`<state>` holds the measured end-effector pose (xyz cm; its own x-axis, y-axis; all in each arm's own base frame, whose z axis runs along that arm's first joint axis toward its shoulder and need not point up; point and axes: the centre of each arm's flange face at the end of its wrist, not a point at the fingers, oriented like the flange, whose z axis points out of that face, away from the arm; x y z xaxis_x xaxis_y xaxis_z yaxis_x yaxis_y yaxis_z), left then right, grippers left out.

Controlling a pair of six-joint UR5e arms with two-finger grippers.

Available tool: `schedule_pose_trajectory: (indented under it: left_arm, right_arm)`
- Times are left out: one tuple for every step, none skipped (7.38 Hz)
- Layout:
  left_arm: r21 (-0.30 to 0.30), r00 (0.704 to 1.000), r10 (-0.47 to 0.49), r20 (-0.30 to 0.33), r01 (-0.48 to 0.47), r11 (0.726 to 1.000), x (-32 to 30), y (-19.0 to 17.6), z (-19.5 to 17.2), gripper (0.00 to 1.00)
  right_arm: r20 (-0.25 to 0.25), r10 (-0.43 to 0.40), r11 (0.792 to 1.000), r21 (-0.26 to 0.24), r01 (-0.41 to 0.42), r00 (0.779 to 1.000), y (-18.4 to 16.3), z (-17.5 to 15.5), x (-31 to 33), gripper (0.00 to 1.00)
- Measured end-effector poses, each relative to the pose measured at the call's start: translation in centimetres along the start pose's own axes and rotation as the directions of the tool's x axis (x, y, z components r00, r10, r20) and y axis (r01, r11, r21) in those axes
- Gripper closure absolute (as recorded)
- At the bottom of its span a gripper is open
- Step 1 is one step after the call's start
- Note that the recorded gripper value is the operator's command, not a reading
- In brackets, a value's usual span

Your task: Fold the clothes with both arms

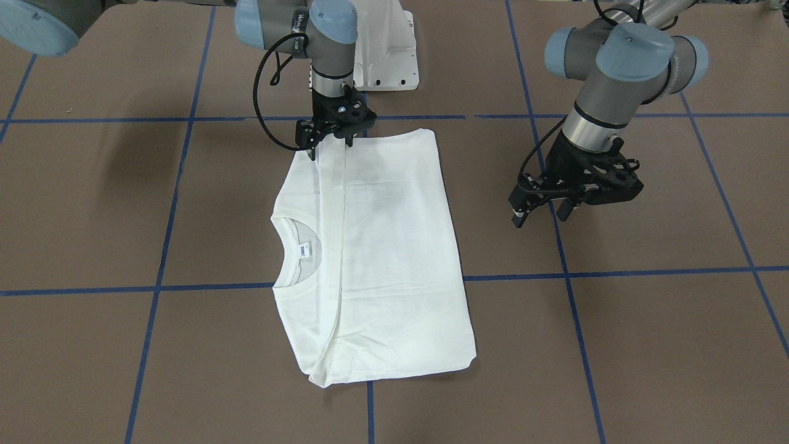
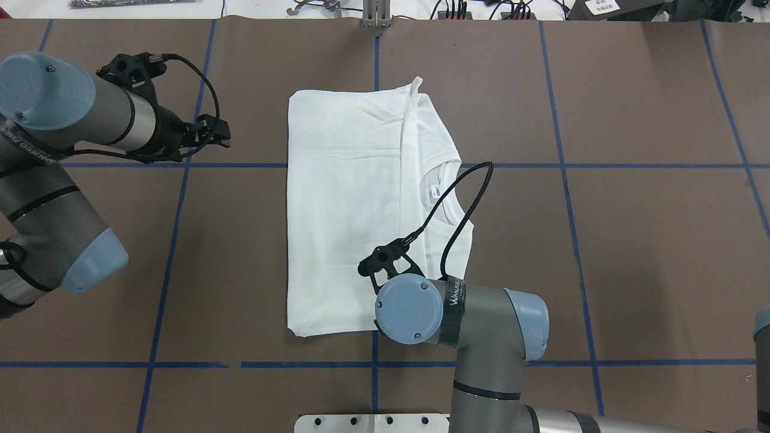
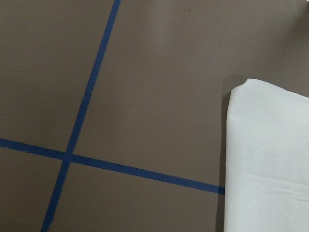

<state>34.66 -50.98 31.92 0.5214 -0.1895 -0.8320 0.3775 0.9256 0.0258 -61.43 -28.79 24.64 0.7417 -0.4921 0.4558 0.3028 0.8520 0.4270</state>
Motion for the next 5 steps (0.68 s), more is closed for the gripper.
schedule_pose_trajectory:
  left_arm:
    - [-0.001,1.000,0.001,-0.001,-0.001,1.000,0.0,0.0,0.0,0.00]
    - [0.000,1.000,0.001,-0.004,-0.001,1.000,0.2,0.0,-0.1,0.00]
    - [-0.002,1.000,0.002,-0.007,-0.002,1.000,0.3,0.0,-0.2,0.00]
    - [-0.006,1.000,0.002,-0.011,-0.002,1.000,0.5,0.1,-0.3,0.00]
    - [-0.008,1.000,0.002,-0.016,-0.003,1.000,0.7,0.1,-0.4,0.00]
  right_arm:
    - [-0.002,-0.001,1.000,-0.001,0.001,1.000,0.1,0.1,0.1,0.00]
    - [-0.002,-0.001,1.000,-0.001,0.001,1.000,0.1,0.1,0.3,0.00]
    - [0.001,0.001,1.000,0.000,-0.001,1.000,0.0,-0.2,0.6,0.00]
    - [0.003,0.004,1.000,0.002,-0.004,1.000,-0.2,-0.4,1.1,0.00]
    - [0.000,0.007,1.000,0.002,-0.007,1.000,-0.2,-0.4,1.7,0.00]
